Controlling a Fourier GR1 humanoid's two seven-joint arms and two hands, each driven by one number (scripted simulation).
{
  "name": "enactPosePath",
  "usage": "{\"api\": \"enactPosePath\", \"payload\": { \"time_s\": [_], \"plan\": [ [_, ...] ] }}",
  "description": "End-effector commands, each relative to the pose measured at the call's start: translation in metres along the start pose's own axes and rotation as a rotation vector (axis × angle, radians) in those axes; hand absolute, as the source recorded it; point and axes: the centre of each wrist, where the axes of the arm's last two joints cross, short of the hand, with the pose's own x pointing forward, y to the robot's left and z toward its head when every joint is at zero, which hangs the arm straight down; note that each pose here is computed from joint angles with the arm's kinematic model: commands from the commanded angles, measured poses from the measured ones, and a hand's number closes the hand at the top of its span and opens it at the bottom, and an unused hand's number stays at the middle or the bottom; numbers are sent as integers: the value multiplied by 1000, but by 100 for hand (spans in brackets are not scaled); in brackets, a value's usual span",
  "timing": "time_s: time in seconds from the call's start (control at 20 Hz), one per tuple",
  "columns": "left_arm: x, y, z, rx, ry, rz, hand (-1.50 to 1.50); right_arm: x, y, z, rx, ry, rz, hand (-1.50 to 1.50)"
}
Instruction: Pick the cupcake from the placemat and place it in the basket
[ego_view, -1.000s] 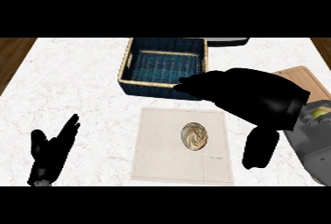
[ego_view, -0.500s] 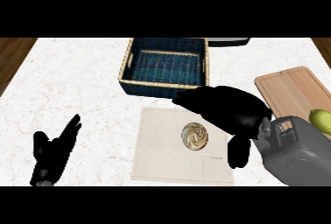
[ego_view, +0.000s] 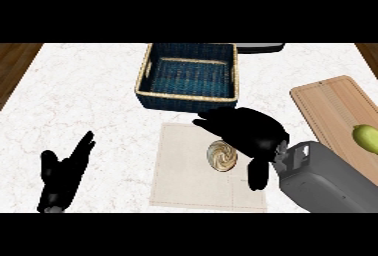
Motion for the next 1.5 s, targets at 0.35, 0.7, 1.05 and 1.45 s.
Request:
{"api": "enactPosePath", "payload": {
  "time_s": [0.35, 0.7, 1.05, 1.45],
  "plan": [
    [-20, 4, -1, 1, 151, 0, 0, -8, 34, -24, -6, -6, -6, -150],
    [-34, 16, 3, 14, 160, 18, 0, 0, 50, -36, -6, -4, 31, -150],
    [-21, 10, 10, 36, 139, 3, 0, -14, 72, -29, 78, 68, 63, -150],
    [-13, 9, 12, 18, 153, 3, 0, -11, 77, -59, 53, 47, 41, -150]
  ]
}}
